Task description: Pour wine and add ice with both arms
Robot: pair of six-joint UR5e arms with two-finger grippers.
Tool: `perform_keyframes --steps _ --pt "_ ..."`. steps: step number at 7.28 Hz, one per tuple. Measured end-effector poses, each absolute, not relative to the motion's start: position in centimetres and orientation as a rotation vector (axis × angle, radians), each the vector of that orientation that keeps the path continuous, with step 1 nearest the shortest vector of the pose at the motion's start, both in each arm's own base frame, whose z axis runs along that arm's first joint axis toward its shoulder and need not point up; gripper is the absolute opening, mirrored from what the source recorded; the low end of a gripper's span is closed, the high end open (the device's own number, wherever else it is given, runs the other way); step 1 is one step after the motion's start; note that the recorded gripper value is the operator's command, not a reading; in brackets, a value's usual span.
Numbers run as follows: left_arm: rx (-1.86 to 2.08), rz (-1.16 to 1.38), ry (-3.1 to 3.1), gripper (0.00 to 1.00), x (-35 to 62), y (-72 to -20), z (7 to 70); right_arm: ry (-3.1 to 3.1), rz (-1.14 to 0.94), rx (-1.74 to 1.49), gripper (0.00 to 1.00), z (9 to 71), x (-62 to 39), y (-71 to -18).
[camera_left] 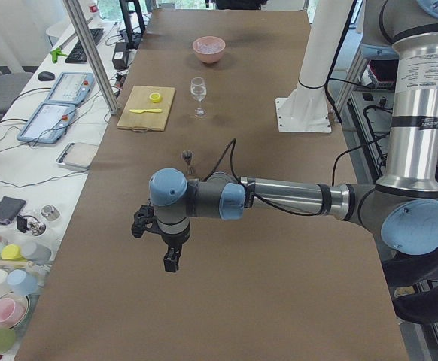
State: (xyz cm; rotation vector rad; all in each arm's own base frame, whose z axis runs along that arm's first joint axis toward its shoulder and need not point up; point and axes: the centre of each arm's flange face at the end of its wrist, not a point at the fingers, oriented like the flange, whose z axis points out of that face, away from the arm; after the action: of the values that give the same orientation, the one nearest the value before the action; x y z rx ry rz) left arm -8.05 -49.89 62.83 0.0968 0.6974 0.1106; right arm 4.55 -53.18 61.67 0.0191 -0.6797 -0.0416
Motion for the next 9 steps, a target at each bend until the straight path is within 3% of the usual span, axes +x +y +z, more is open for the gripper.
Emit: perform_keyframes --steps 9 --pt "0.11 0.12 0.688 0.98 -8.07 -50.02 62.16 -0.604 -0.05 0.042 1.0 61.13 5.08 -53.29"
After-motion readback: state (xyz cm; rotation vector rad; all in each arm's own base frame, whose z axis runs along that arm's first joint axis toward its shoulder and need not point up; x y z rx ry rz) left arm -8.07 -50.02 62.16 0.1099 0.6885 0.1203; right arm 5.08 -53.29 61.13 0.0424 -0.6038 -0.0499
